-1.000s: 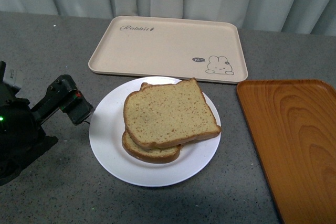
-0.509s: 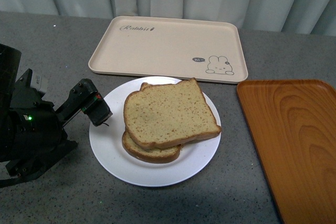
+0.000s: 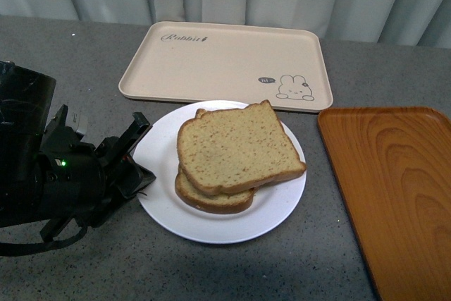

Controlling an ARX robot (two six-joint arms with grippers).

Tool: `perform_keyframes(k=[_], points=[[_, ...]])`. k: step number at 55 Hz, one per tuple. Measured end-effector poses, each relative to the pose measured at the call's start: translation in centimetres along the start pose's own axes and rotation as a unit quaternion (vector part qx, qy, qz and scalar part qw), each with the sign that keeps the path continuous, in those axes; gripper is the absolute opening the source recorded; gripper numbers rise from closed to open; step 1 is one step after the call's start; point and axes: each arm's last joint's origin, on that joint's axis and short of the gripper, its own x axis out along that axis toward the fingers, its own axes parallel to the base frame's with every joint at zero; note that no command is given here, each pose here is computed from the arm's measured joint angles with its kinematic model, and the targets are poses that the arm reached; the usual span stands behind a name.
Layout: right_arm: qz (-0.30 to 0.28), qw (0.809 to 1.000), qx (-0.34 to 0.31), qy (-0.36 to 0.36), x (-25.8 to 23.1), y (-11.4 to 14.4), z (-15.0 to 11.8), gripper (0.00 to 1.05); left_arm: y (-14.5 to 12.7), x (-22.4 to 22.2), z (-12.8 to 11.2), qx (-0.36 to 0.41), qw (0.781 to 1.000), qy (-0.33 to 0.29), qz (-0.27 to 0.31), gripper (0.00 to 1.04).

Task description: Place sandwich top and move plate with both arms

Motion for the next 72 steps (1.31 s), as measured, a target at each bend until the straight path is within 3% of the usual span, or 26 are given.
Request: perform_keyframes(k=[22,34,43,72], points=[[0.0,1.0,0.0,0.0,0.0,0.0,0.0,0.96,1.0,-0.7,0.3,-0.028,0.999,-0.006,-0.045,0.05],[0.0,1.0,0.0,0.0,0.0,0.0,0.0,0.96,0.9,-5.2,0.2,-0.095,0.988,-0.049,-0.113,0.04],[0.0,1.0,0.0,0.0,0.0,0.0,0.0,0.96,-0.7,-6.4,1.8,-0.135,0.975,-0.076,-0.16,0.04],[0.0,1.0,0.0,0.0,0.0,0.0,0.0,0.96,-6.4,0.0,8.2,-0.147,0.972,-0.12,-0.136,0.04]])
